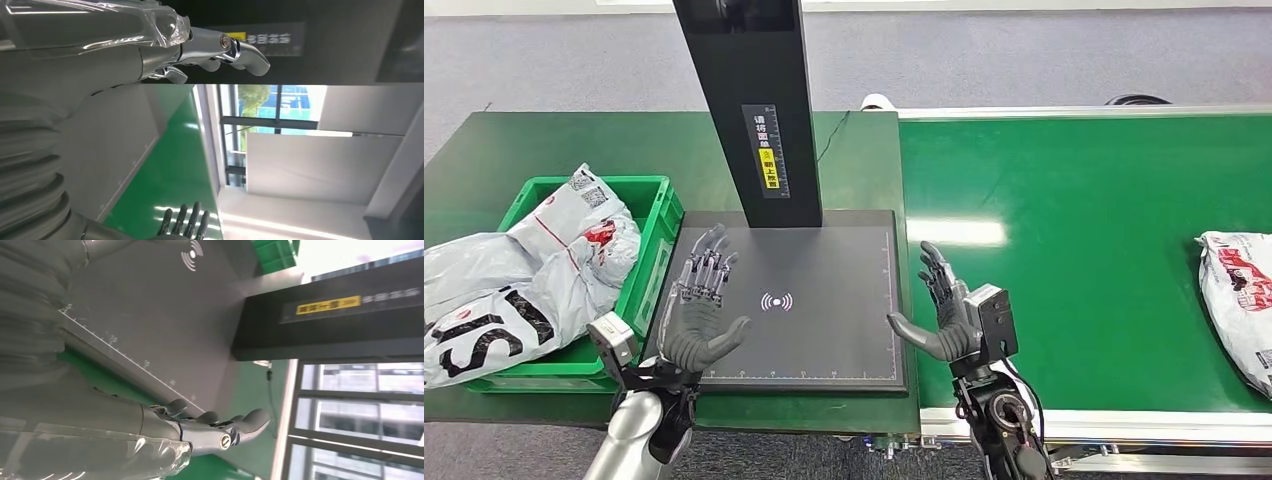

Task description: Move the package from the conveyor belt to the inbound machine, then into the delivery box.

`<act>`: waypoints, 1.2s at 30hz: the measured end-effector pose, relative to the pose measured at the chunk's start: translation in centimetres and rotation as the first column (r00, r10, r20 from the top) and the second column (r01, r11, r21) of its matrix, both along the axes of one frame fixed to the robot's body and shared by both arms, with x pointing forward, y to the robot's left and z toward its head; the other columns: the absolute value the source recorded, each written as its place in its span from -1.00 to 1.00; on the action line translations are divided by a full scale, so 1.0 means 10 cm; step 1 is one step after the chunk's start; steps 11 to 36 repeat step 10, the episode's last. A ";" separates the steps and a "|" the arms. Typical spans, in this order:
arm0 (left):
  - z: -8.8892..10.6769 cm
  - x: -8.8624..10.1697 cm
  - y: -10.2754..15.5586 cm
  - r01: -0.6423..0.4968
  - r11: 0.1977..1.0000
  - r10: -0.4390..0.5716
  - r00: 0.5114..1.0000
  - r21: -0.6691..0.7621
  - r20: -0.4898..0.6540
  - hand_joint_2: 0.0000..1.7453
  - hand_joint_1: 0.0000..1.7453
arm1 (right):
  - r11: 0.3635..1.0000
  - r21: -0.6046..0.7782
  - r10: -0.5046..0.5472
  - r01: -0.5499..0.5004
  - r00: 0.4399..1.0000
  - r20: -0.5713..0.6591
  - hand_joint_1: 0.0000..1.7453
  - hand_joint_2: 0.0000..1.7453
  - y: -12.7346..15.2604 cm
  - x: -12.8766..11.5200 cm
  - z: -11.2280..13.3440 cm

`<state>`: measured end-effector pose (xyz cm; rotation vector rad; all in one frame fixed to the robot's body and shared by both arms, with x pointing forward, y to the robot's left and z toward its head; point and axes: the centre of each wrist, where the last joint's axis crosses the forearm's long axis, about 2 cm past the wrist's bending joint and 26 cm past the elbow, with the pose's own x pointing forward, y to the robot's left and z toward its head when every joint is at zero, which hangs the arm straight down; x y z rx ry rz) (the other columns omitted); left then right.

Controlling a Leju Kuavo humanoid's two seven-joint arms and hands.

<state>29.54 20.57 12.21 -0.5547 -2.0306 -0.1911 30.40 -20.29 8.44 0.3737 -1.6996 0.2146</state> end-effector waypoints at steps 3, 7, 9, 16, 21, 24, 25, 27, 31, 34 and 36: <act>-0.04 -0.01 -0.02 0.007 1.000 -0.007 1.000 -0.003 -0.020 1.00 -1.00 | 1.000 -0.005 0.005 -0.005 1.000 -0.016 -1.00 1.00 0.01 0.01 -0.03; -0.10 -0.01 -0.05 0.062 0.998 -0.065 0.991 -0.032 -0.119 1.00 -1.00 | 0.999 -0.015 0.031 -0.031 0.999 -0.023 -1.00 1.00 0.04 0.01 -0.06; -0.18 -0.02 -0.07 0.080 0.996 -0.086 0.981 -0.046 -0.172 1.00 -1.00 | 0.999 -0.024 0.041 -0.041 0.999 -0.015 -1.00 1.00 0.06 0.02 -0.07; -0.20 -0.03 -0.07 0.082 0.995 -0.090 0.979 -0.049 -0.183 1.00 -1.00 | 0.999 -0.027 0.043 -0.043 0.999 -0.012 -1.00 1.00 0.06 0.02 -0.07; -0.20 -0.03 -0.07 0.082 0.995 -0.090 0.979 -0.049 -0.183 1.00 -1.00 | 0.999 -0.027 0.043 -0.043 0.999 -0.012 -1.00 1.00 0.06 0.02 -0.07; -0.20 -0.03 -0.07 0.082 0.995 -0.090 0.979 -0.049 -0.183 1.00 -1.00 | 0.999 -0.027 0.043 -0.043 0.999 -0.012 -1.00 1.00 0.06 0.02 -0.07; -0.20 -0.03 -0.07 0.082 0.995 -0.090 0.979 -0.049 -0.183 1.00 -1.00 | 0.999 -0.027 0.043 -0.043 0.999 -0.012 -1.00 1.00 0.06 0.02 -0.07; -0.20 -0.03 -0.07 0.082 0.995 -0.090 0.979 -0.049 -0.183 1.00 -1.00 | 0.999 -0.027 0.043 -0.043 0.999 -0.012 -1.00 1.00 0.06 0.02 -0.07; -0.20 -0.03 -0.07 0.082 0.995 -0.090 0.979 -0.049 -0.183 1.00 -1.00 | 0.999 -0.027 0.043 -0.043 0.999 -0.012 -1.00 1.00 0.06 0.02 -0.07; -0.20 -0.03 -0.07 0.082 0.995 -0.090 0.979 -0.049 -0.183 1.00 -1.00 | 0.999 -0.027 0.043 -0.043 0.999 -0.012 -1.00 1.00 0.06 0.02 -0.07; -0.20 -0.03 -0.07 0.082 0.995 -0.090 0.979 -0.049 -0.183 1.00 -1.00 | 0.999 -0.027 0.043 -0.043 0.999 -0.012 -1.00 1.00 0.06 0.02 -0.07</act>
